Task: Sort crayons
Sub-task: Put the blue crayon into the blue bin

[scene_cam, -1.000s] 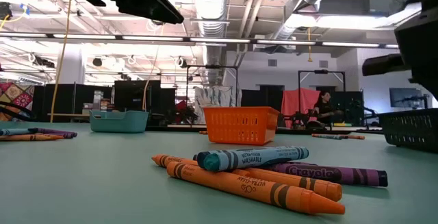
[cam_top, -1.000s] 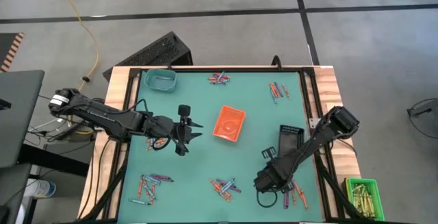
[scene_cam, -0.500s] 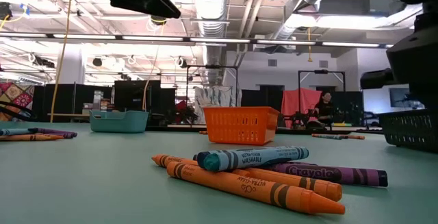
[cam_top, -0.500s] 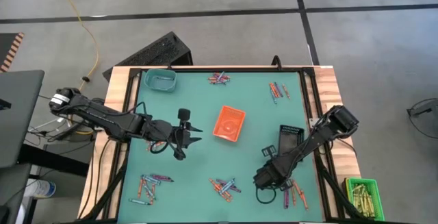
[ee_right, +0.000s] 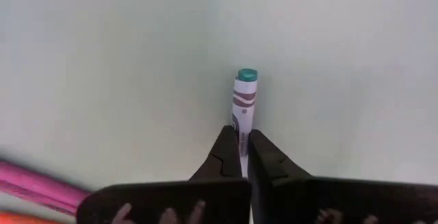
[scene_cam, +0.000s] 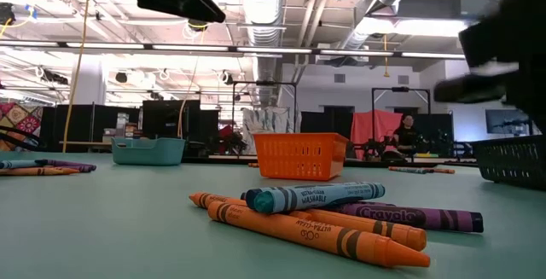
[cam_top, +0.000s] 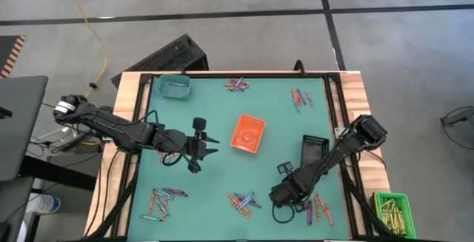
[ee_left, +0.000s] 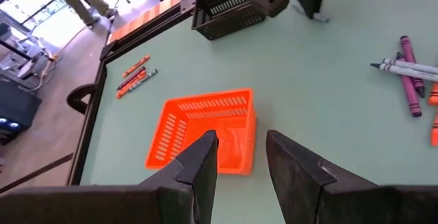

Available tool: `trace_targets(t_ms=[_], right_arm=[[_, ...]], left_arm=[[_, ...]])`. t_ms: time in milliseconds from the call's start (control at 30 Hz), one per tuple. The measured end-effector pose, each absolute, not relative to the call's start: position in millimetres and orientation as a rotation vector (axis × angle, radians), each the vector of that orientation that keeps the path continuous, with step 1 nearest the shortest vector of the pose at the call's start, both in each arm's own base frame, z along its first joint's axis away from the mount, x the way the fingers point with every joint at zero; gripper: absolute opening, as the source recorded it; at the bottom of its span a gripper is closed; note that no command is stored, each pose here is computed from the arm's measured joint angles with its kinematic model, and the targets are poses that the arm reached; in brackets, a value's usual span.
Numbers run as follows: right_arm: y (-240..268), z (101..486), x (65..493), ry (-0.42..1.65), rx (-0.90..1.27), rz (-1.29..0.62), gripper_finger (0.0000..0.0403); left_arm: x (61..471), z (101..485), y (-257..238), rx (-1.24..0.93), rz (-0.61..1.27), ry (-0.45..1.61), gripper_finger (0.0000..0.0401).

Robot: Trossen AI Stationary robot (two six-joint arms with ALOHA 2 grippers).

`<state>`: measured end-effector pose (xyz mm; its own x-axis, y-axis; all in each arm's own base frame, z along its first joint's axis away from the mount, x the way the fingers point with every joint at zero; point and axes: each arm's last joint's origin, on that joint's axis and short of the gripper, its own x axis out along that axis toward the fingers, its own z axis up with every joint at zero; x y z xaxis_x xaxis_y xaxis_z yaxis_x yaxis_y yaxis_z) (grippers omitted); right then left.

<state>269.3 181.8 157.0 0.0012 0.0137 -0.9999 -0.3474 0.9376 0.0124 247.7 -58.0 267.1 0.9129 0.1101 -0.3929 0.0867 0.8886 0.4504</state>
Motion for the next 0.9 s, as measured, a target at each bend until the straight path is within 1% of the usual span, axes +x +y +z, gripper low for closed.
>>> trace_targets(t_ms=[267, 667, 900], right_arm=[[195, 196, 292, 1.39, -0.297, 0.262, 0.0001], [206, 259, 318, 1.089, -0.45, 0.168, 0.0], [206, 282, 329, 0.952, -0.524, 0.094, 0.0]], left_arm=[[247, 268, -62, 0.479, -0.011, 0.408, 0.0116], [253, 279, -72, 0.432, -0.133, 0.245, 0.0116], [271, 265, -88, 0.527, -0.17, 0.199, 0.0116]])
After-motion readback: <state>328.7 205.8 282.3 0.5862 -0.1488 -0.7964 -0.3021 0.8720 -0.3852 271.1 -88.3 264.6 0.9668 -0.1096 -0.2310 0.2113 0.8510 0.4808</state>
